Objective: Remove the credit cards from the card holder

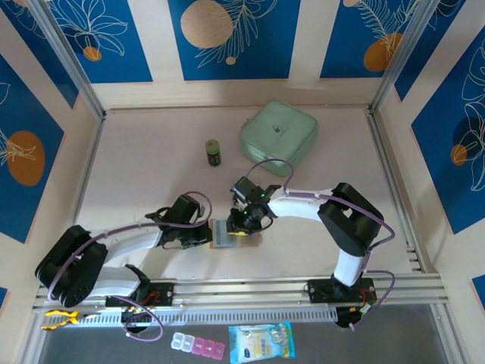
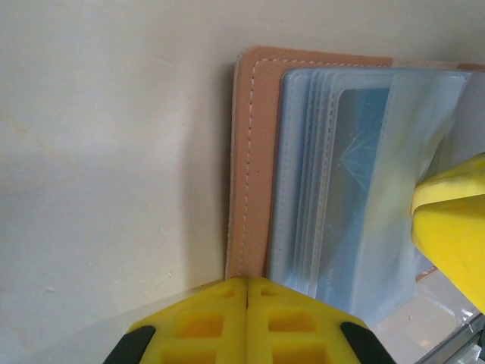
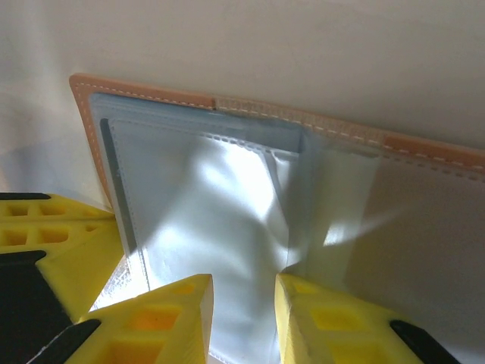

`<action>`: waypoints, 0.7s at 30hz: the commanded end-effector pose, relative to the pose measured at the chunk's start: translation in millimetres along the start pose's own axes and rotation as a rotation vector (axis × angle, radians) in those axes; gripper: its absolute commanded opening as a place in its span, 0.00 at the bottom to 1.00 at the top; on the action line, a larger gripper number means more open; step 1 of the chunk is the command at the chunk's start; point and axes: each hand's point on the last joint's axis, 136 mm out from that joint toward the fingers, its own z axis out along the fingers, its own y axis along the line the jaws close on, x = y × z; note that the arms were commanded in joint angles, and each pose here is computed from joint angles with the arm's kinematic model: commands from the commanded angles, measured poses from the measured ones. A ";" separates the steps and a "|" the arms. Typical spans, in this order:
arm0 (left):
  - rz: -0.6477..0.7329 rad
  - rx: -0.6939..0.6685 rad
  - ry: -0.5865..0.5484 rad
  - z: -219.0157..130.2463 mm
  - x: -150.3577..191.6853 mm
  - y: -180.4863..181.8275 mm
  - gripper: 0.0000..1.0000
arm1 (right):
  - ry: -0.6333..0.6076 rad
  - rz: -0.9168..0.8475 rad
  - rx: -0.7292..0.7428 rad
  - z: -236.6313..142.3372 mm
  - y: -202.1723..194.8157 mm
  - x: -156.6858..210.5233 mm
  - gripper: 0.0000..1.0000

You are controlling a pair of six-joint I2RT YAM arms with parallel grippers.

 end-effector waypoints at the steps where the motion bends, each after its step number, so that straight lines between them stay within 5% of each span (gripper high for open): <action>1: -0.008 -0.033 0.025 -0.6 2.5 6.5 0.02 | 0.007 -0.002 0.021 -3.7 -7.6 2.7 0.30; 21: 0.001 0.064 -0.046 -26.4 -19.5 -33.9 0.06 | 0.019 0.013 0.005 1.4 -14.5 3.3 0.29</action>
